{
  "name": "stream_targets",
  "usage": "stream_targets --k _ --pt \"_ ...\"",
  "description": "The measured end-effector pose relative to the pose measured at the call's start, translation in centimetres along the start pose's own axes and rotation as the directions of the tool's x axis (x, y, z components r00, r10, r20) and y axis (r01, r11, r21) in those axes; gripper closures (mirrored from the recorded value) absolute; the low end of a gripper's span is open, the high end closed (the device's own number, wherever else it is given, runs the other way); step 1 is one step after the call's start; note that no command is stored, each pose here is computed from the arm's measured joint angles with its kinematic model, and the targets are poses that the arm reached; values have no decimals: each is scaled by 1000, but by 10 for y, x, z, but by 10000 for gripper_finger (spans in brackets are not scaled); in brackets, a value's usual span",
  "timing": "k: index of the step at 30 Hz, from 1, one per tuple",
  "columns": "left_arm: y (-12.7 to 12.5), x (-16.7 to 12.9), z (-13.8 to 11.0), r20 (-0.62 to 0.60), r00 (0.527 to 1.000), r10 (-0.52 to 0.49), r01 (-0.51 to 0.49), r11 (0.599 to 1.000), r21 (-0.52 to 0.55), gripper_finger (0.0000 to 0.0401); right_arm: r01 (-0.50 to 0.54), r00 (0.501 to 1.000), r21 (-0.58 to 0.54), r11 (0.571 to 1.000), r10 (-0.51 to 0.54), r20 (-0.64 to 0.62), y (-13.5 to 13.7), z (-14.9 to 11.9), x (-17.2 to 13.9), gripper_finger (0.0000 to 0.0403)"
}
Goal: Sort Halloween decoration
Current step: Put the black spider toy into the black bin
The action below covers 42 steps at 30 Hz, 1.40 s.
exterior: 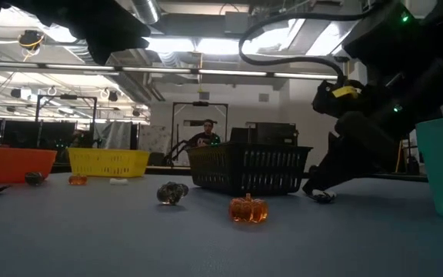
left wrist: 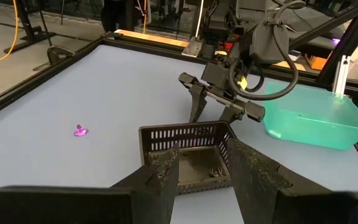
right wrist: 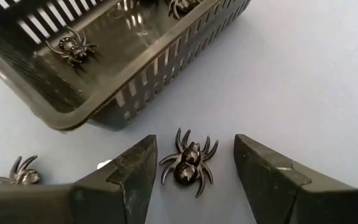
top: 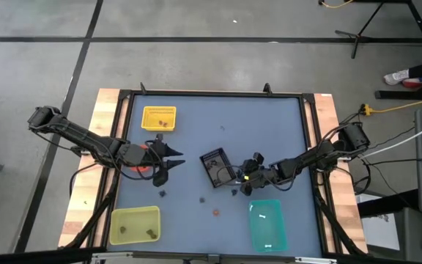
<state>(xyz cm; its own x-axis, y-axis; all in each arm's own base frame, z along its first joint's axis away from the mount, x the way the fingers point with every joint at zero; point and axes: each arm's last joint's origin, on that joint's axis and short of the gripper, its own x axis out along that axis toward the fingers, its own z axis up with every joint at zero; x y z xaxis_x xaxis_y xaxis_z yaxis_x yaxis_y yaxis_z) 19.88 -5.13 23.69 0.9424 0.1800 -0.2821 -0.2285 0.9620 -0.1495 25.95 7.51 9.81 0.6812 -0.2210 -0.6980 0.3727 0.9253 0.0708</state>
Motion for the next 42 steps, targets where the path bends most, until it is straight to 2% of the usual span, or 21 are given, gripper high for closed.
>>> stream_targets --k 13,23,28,42 --pt "0 0 0 1 1000 0 0 1000 0 280 0 1000 -11 1000 0 -9 0 -1 0 191" --pt "0 0 0 1 1000 0 0 1000 0 280 -1 1000 -12 1000 1 -11 0 -1 0 257" --pt "0 0 0 1 1000 0 0 1000 0 280 -2 1000 -12 1000 2 -12 0 -1 0 278" --pt "0 0 0 1 1000 -1 1 1000 0 280 -1 1000 -17 1000 0 -14 0 -1 0 282"
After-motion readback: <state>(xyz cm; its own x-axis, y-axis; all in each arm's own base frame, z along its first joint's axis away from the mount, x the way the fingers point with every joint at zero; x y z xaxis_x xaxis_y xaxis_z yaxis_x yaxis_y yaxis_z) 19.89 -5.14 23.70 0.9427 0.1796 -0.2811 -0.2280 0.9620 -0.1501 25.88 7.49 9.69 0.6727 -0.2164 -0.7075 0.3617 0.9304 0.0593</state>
